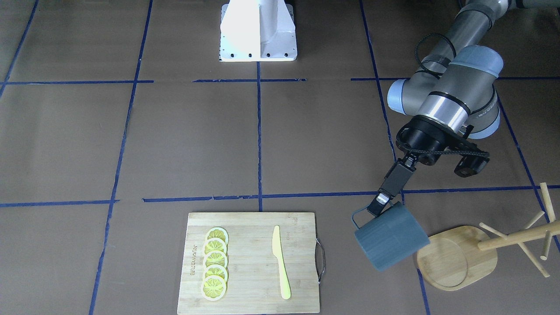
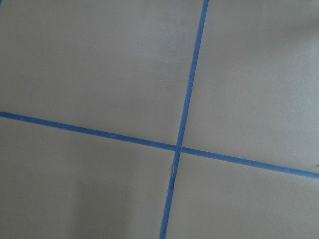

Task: Hang cup on storage rack
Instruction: 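Lift the blue mug with the left gripper and carry it to the wooden rack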

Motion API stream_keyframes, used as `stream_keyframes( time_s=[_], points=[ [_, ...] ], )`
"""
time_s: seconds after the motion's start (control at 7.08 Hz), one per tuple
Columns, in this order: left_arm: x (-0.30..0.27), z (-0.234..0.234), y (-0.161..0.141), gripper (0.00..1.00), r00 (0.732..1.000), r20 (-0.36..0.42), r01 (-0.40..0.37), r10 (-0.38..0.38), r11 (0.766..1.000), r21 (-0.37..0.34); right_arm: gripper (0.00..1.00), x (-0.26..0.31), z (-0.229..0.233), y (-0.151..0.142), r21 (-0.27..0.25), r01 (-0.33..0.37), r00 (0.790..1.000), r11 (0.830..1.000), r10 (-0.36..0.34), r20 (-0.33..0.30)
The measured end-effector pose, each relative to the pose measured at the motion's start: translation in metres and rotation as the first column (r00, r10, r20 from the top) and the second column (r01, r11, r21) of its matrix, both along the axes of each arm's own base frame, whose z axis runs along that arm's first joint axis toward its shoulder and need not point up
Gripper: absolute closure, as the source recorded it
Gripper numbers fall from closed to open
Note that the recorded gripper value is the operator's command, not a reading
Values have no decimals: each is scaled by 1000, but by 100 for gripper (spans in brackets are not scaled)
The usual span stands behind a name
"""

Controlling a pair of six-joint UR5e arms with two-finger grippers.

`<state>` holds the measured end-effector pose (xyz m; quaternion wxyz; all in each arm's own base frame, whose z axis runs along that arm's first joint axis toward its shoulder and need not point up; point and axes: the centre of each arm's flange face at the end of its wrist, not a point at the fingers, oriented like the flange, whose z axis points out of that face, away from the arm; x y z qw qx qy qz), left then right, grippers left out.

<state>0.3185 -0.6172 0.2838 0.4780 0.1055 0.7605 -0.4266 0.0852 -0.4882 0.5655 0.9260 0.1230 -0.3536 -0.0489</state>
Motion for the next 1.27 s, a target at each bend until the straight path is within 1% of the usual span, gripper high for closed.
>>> stream_keyframes(
  time_s=[0.14, 0.28, 0.42, 0.71, 0.85, 0.99, 1.27],
  points=[
    [-7, 12, -10, 100, 995, -92, 34, -38, 999, -39, 0, 0, -1, 0, -3, -7, 1000, 1000, 7, 3],
    [-16, 18, -22, 100, 984, -169, 49, -58, 997, -58, 0, 0, -3, -1, -2, -9, 1000, 1000, 9, 4],
    [-25, 17, -32, 100, 969, -237, 52, -65, 997, -61, 0, 0, -6, -3, 2, -10, 1000, 1000, 10, 5],
    [-36, 33, -37, 100, 944, -328, 32, -36, 999, -17, 0, 0, -7, -6, 3, -9, 1000, 1000, 9, 4],
    [-45, 46, -38, 100, 919, -393, 10, -17, 1000, -20, 0, 0, -9, -7, 5, -9, 1000, 1000, 9, 4],
    [-56, 54, -41, 100, 895, -446, -4, -14, 999, -38, 0, 0, -11, -9, 9, -9, 1000, 1000, 9, 4],
    [-67, 63, -43, 100, 874, -485, -10, -14, 999, -48, 0, 0, -15, -11, 15, -10, 1000, 1000, 10, 4]
  ],
)
